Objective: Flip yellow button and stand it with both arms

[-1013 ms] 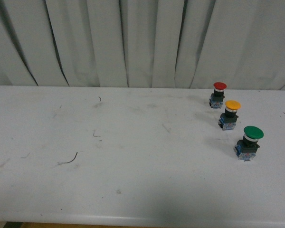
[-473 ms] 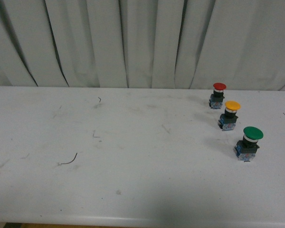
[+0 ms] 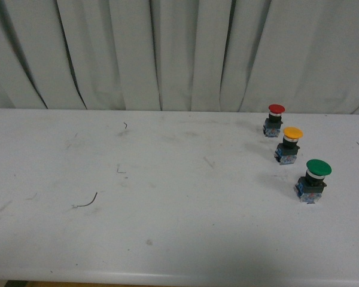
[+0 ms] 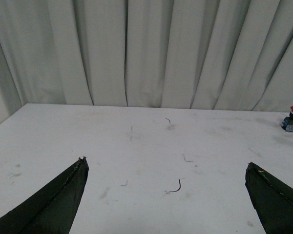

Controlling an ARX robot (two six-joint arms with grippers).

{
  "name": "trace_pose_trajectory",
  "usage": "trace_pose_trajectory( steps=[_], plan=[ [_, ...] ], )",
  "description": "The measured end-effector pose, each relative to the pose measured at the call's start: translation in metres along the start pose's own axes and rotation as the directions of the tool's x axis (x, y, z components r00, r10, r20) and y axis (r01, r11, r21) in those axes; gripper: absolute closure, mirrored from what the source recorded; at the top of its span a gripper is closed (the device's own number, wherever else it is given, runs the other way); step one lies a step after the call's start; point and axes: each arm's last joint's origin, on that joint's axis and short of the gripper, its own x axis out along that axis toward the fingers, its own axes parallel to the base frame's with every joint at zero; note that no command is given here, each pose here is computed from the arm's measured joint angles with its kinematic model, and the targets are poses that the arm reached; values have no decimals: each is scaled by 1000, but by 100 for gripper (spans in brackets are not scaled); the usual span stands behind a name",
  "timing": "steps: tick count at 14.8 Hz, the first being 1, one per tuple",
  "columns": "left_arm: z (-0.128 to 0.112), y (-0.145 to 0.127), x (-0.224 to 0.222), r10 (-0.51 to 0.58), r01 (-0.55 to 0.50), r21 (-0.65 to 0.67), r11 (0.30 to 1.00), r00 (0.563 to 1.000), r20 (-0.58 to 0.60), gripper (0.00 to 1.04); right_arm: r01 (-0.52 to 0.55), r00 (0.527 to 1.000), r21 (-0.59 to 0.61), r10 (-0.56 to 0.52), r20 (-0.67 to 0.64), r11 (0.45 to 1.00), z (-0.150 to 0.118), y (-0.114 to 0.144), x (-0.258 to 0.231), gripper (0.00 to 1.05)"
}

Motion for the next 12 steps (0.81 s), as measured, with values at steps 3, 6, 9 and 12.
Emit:
trace_pose_trajectory(
  steps=[3,6,9,12],
  plan=[
    [0,0,0,0,0,0,1000,1000,0,7,0,1000,0,0,0,1000,0,0,0,6],
    [0,0,0,0,0,0,1000,1000,0,7,0,1000,0,0,0,1000,0,0,0,6],
    [0,0,0,0,0,0,1000,1000,0,7,0,1000,0,0,0,1000,0,0,0,6],
    [0,0,0,0,0,0,1000,1000,0,7,0,1000,0,0,0,1000,0,0,0,6]
  ],
)
